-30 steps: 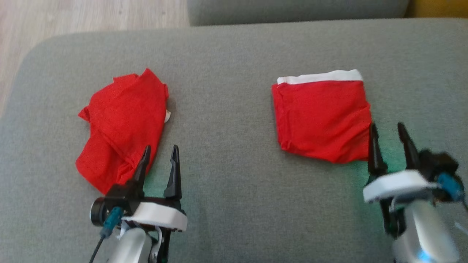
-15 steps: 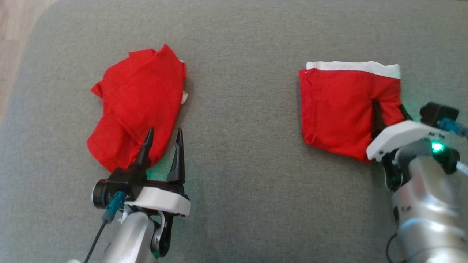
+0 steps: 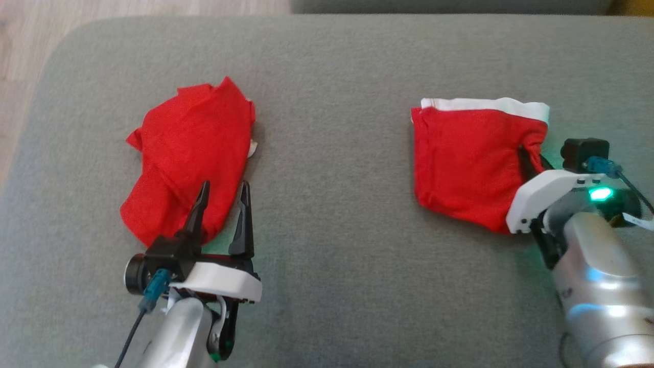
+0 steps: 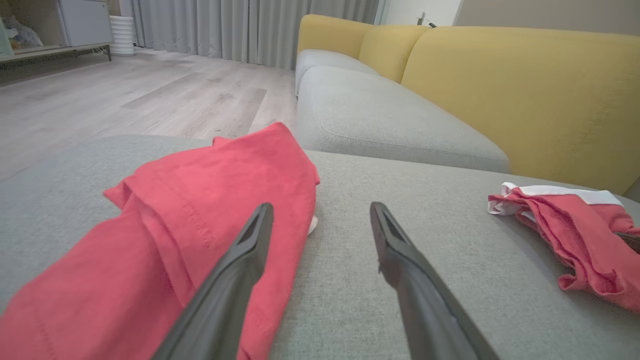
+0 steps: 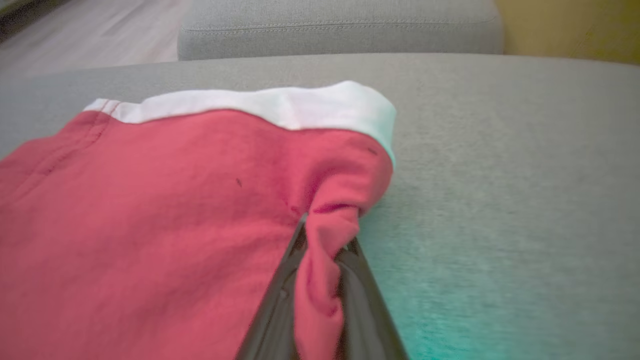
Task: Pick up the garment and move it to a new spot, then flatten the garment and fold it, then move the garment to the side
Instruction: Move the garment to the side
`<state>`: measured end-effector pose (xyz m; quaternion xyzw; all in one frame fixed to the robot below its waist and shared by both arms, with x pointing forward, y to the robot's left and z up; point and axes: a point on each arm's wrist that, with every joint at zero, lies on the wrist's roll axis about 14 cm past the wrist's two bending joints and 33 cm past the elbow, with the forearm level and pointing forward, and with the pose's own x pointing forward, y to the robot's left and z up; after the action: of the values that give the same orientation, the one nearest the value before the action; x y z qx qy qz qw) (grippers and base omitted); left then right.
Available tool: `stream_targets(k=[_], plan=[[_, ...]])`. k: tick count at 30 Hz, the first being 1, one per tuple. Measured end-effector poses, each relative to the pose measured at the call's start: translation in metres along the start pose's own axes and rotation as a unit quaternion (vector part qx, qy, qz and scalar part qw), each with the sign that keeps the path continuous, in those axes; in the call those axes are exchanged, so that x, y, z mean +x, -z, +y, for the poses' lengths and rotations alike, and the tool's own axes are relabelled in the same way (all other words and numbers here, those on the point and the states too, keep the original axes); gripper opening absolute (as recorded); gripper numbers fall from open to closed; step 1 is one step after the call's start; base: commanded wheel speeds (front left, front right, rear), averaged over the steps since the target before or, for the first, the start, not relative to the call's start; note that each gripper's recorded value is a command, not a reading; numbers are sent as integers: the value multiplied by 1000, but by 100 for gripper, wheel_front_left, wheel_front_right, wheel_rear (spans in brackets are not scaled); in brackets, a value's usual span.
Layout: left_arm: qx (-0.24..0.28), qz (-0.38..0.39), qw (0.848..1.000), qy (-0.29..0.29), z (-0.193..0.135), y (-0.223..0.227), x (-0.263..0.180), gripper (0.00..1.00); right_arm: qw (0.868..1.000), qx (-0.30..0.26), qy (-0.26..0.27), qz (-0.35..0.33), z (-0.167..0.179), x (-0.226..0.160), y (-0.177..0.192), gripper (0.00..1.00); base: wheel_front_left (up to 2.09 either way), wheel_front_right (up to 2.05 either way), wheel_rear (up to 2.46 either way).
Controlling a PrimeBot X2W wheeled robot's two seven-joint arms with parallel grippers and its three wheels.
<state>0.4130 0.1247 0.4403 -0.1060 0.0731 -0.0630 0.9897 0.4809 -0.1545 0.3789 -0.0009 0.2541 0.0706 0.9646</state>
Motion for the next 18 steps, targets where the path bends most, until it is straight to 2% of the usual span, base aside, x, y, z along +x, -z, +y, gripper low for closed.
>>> stream_targets(k=[3,6,10,14,18], plan=[[0,-6,1000,10,-7,-4,1,100,998,-54,11,-3,-20,-9,-6,0,0,0,0],[0,-10,1000,18,-13,-7,2,100,993,-112,35,3,-54,-20,-10,0,0,0,0],[-2,-12,1000,23,-16,-7,5,100,981,-174,83,37,-115,-36,-7,0,0,0,0],[0,-6,1000,21,-14,-2,8,100,962,-220,144,69,-186,-57,-11,0,0,0,0],[-3,4,1000,10,-6,5,11,100,948,-255,177,76,-223,-67,-21,0,0,0,0]])
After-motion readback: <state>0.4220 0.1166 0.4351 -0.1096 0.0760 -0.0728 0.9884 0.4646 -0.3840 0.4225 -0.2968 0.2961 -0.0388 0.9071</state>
